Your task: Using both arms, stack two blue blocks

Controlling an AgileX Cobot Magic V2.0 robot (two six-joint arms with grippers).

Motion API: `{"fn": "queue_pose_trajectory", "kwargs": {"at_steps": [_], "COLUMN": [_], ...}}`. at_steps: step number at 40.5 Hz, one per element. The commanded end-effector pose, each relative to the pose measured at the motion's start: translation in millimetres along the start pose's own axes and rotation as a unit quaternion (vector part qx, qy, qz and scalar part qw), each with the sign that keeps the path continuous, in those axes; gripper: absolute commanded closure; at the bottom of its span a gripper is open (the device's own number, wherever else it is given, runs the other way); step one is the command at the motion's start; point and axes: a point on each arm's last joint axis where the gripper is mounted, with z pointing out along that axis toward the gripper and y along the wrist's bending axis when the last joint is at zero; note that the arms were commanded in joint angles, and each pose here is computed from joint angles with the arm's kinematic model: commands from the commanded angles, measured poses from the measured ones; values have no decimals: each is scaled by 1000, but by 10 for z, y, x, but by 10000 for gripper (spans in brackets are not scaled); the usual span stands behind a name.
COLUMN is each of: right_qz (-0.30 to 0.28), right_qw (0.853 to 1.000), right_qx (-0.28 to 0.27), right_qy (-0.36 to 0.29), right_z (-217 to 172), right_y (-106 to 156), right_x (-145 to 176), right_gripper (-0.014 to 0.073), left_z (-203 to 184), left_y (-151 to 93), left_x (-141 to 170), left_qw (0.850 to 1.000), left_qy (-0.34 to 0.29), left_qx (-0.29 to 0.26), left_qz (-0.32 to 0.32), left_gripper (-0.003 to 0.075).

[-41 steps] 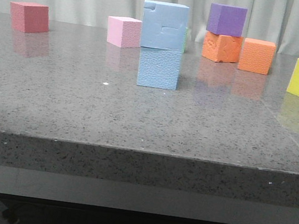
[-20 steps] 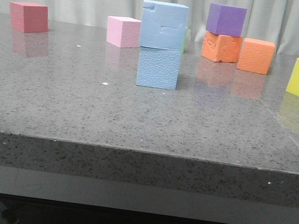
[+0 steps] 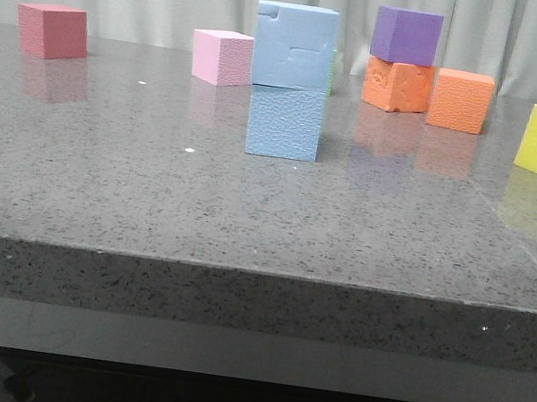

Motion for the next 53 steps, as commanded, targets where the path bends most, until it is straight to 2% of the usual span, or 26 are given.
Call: {"fn": "queue_pose_trajectory", "kwargs": {"at_steps": [1,6,13,18,24,27,34,53], "right_qz": [-7,-7,-7,-7,-7,-7,-7,-7], "right_qw": [999,999,999,999,999,999,999,999], "right_qx": [7,7,7,7,7,7,7,7], "right_qy": [-47,-47,-47,-47,-47,-47,-48,-47], "right_z": [-65,-65,-65,-65,-65,-65,-65,-65], "right_y": [-13,-13,-13,-13,-13,-13,-13,-12], "right_x": [-131,-131,-131,-131,-131,-131,-131,-130], "right_gripper": [716,716,716,716,716,716,716,716], "left_z": [-93,-117,-8,92,153,144,73,79], "left_y": [110,268,388,391,391,386,353,352], "left_x": [-48,243,860,1264,1525,1569,1574,1571], "left_qw": [994,976,934,911,890,890,876,877], "left_qy": [-100,-194,-310,-357,-395,-390,-423,-422], "left_qx": [-35,-94,-171,-198,-216,-223,-223,-219], "left_qz": [-14,-40,-54,-61,-75,-80,-71,-70], "left_gripper": [741,741,741,741,741,741,741,741]}}
